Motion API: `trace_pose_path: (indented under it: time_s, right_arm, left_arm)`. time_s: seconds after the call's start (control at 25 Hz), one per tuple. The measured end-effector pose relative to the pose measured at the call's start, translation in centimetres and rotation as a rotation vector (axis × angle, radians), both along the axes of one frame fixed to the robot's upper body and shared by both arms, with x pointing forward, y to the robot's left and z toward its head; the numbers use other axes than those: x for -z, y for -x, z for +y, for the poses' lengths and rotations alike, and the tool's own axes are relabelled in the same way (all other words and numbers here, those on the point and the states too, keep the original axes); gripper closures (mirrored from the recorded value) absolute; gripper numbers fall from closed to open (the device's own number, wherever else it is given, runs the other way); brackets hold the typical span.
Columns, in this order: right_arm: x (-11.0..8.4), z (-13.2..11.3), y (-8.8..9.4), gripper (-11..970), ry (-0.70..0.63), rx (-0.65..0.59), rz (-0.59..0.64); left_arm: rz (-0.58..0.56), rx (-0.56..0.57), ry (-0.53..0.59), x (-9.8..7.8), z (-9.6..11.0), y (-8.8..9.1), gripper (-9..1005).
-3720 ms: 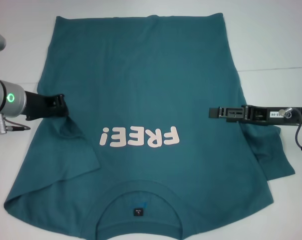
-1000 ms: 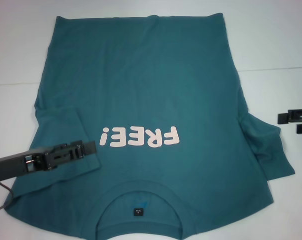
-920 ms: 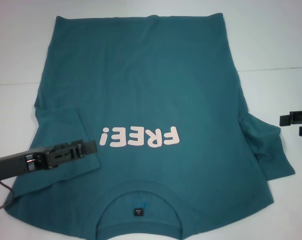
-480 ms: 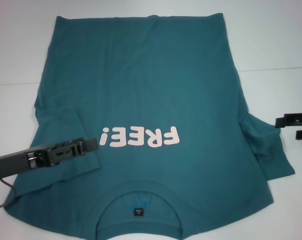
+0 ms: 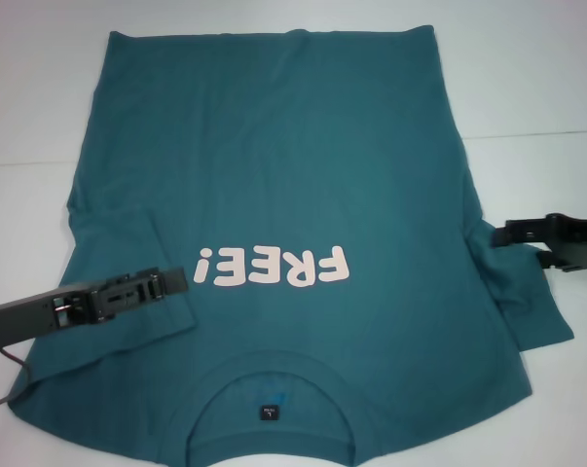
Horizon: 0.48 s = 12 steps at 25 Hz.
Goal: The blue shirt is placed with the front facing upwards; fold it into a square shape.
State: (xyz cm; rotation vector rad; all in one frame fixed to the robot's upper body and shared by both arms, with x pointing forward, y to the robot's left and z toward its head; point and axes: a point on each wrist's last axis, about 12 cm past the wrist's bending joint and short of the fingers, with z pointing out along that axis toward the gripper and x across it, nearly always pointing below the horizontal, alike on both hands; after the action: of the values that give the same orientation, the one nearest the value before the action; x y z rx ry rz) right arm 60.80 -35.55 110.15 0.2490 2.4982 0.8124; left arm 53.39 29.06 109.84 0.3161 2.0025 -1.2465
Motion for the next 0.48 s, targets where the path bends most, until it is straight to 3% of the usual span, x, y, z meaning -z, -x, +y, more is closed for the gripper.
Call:
trace_pose_path:
  time_s: [0.2,0.48]
  right_arm:
    - [0.5,1.3,-0.4,45,0.005,-0.024,0.018]
    - [0.4,1.3,-0.2,44,-0.009,-0.037,0.035]
  left_arm:
    - [0.009,-0.01,-0.001,0.3,0.1,0.0,275]
    - [0.01,-0.013,-0.003,0.3,0.1,-0.1,276]
